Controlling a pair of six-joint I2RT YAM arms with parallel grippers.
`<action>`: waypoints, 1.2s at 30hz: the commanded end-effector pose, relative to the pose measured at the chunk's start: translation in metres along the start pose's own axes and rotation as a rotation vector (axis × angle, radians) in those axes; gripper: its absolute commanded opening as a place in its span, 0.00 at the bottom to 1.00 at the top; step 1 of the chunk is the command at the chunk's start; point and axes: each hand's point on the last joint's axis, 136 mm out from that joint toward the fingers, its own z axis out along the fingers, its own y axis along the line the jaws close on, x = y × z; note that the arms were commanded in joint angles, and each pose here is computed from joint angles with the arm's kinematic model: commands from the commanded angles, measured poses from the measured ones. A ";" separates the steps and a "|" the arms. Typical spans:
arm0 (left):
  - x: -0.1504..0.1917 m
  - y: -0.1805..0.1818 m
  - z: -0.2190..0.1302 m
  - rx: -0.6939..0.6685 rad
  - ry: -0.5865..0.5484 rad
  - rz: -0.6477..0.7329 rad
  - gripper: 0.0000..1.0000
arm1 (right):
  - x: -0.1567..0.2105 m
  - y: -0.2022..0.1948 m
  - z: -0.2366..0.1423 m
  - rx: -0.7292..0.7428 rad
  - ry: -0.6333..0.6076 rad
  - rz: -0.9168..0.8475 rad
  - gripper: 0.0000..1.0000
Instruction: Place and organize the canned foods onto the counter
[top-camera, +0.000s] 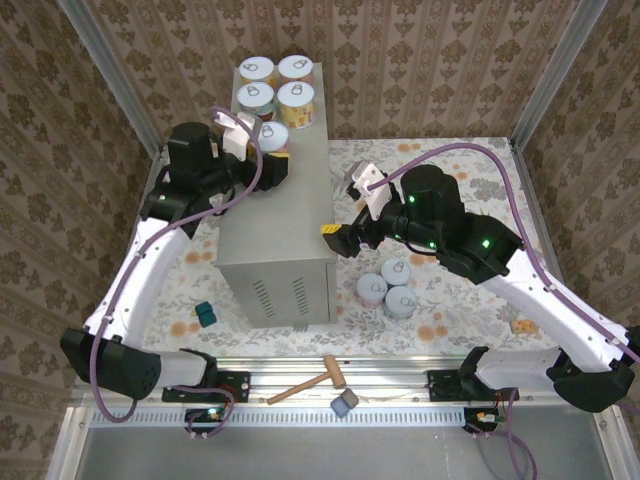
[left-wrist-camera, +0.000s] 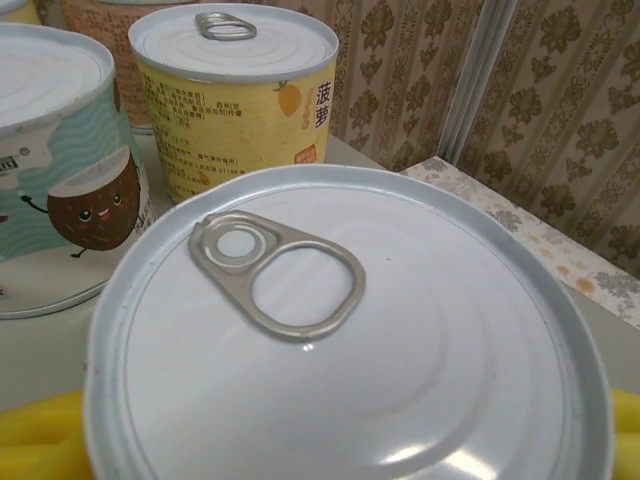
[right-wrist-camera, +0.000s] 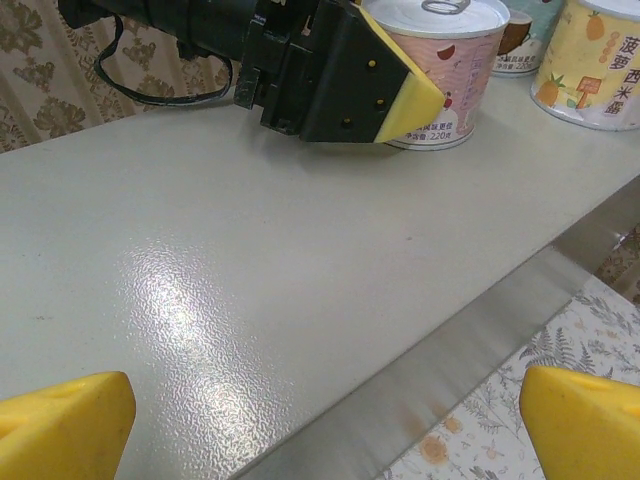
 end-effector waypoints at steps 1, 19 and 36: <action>-0.024 -0.005 -0.016 -0.015 -0.075 0.035 0.75 | -0.007 -0.001 -0.006 0.000 -0.039 0.003 1.00; -0.014 0.009 -0.043 -0.089 -0.069 0.047 0.73 | -0.022 0.008 0.009 -0.066 -0.053 0.009 1.00; -0.018 0.028 -0.020 -0.069 -0.069 0.039 0.74 | -0.025 0.010 0.018 -0.081 -0.049 0.022 1.00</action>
